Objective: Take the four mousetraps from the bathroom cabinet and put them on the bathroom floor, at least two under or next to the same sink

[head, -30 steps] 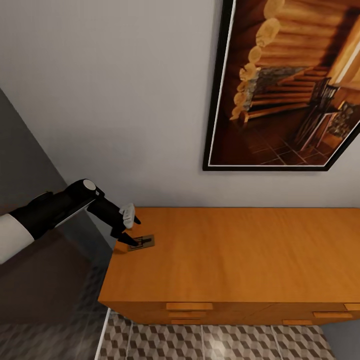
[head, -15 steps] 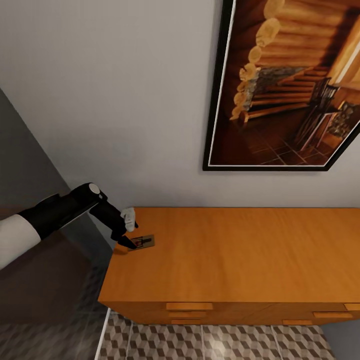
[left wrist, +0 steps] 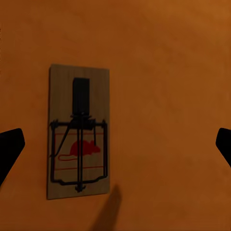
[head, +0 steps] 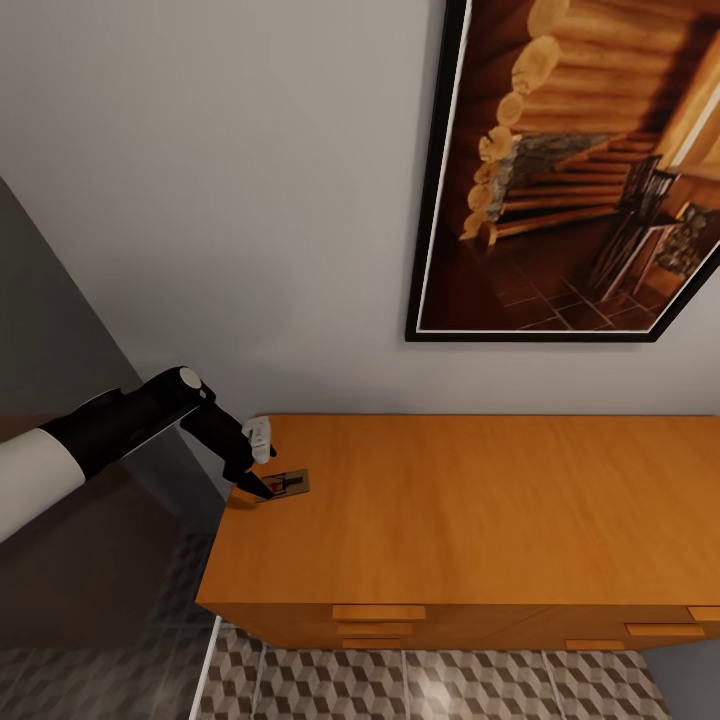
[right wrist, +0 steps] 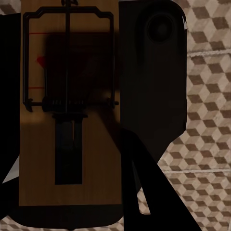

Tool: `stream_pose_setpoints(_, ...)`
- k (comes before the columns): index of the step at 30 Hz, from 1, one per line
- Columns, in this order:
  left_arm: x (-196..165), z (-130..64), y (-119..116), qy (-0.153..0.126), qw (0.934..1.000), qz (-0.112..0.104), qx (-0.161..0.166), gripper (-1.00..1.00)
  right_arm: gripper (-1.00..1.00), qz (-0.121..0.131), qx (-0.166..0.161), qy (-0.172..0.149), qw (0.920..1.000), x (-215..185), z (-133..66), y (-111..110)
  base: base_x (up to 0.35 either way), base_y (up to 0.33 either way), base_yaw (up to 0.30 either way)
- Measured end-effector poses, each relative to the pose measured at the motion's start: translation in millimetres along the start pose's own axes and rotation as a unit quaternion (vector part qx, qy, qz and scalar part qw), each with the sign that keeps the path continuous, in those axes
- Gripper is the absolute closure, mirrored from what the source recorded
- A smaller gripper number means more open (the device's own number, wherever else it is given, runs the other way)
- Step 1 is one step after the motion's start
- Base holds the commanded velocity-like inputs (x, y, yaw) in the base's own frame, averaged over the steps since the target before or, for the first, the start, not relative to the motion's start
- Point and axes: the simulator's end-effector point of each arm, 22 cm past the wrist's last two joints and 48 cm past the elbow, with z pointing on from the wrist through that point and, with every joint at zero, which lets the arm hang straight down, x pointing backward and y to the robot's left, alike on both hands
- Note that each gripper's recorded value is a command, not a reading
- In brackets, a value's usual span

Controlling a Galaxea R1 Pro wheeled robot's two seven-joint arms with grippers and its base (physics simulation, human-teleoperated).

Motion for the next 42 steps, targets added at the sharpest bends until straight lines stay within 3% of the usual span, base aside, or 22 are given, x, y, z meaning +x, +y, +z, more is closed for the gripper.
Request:
stream_pose_setpoints(8,5.5,-0.3,4.9,0.002,0.9999,-0.010,-0.005,-1.00,1.00,0.000,0.000,0.000,1.0000,0.0,0.0,0.0,0.000,0.000,0.000)
stream_pose_setpoints(14,12.2,3.1,19.3,0.011,0.9992,-0.013,-0.037,-1.00,1.00,0.000,0.000,0.000,1.0000,0.0,0.0,0.0,0.000,0.000,0.000)
stream_pose_setpoints(18,18.6,8.0,20.5,0.022,0.9988,-0.011,-0.043,-1.00,1.00,0.000,0.000,0.000,1.0000,0.0,0.0,0.0,0.000,0.000,0.000)
stream_pose_setpoints(42,9.6,18.7,15.4,0.024,0.9990,0.000,-0.038,-1.00,1.00,0.000,0.000,0.000,1.0000,0.0,0.0,0.0,0.000,0.000,0.000)
